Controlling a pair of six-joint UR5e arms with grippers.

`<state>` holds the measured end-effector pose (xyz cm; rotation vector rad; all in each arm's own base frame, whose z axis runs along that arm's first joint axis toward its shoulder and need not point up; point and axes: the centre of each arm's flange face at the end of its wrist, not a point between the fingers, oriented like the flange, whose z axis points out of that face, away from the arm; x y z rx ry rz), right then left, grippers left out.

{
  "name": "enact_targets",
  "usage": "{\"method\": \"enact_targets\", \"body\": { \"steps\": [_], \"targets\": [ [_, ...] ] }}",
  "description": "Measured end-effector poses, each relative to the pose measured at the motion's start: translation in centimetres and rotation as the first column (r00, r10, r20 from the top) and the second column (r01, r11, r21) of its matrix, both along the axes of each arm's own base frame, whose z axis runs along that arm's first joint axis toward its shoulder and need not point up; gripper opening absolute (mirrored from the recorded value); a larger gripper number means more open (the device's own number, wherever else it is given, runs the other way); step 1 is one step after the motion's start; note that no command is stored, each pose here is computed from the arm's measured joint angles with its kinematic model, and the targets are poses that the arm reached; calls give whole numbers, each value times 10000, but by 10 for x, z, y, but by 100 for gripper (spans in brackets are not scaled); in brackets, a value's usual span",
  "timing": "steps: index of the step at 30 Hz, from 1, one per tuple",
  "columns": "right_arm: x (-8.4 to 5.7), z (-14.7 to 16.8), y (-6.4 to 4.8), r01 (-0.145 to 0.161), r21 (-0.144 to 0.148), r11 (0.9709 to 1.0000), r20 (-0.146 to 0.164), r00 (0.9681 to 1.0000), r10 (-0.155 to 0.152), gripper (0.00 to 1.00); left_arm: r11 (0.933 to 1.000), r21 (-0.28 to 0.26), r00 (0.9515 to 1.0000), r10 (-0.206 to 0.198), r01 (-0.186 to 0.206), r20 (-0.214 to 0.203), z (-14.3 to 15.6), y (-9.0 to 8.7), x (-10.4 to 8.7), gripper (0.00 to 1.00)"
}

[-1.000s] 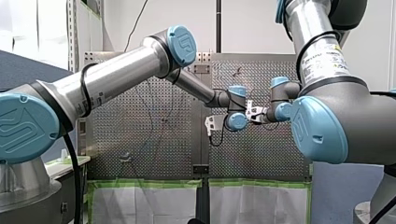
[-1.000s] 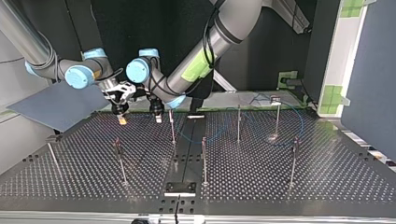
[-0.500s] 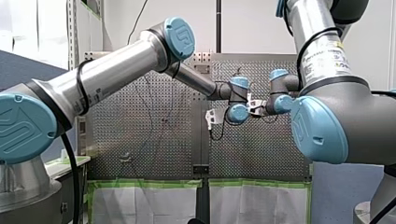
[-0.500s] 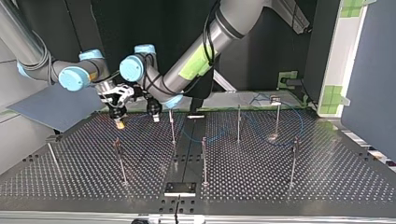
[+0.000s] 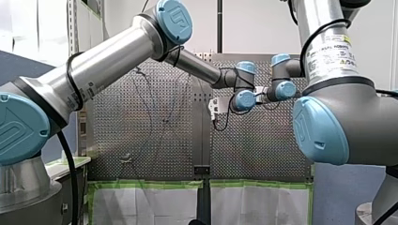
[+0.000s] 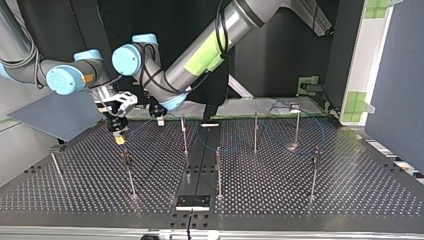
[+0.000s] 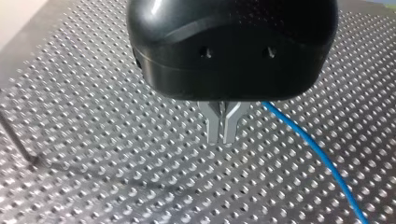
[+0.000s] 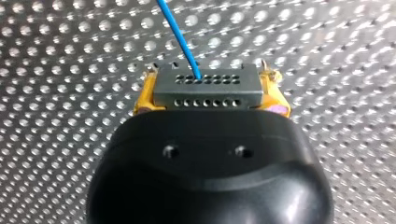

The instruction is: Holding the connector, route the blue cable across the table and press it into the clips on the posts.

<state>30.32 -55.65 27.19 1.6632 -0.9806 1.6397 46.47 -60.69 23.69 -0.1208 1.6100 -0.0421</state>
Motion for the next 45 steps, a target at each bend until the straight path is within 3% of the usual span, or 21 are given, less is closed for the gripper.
{"method": "enact_targets", "body": {
  "steps": [11, 16, 21, 29, 36, 42, 45],
  "targets": [
    [0, 45, 19, 71, -678, 9977, 137, 9999, -62, 0, 9992, -309, 9982, -247, 264, 555, 35, 7, -21, 2],
    [-3, 72, 25, 128, -1119, 9936, 270, 9996, -98, 0, 9983, -537, 9967, -201, 244, 788, 58, 14, -21, 2],
    [-7, 91, 29, 193, -1421, 9897, 404, 9991, -137, 0, 9962, -758, 9912, -327, 427, 1282, 88, 18, -16, 2],
    [-12, 98, 27, 302, -1569, 9872, 596, 9980, -211, 0, 9956, -796, 9798, -324, 489, 1973, 120, 16, -5, 2],
    [-13, 103, 23, 303, -1781, 9835, 855, 9962, -152, 0, 9967, -637, 9773, -361, 504, 2086, 140, 27, 18, 2],
    [-10, 114, 19, -30, -2018, 9794, 925, 9955, 221, 0, 9972, -531, 9767, -397, 520, 2108, 146, 31, 24, 2],
    [-9, 120, 18, -166, -1990, 9799, 912, 9952, 353, 0, 9973, -503, 9763, -414, 533, 2126, 147, 31, 25, 2]
  ]
}}
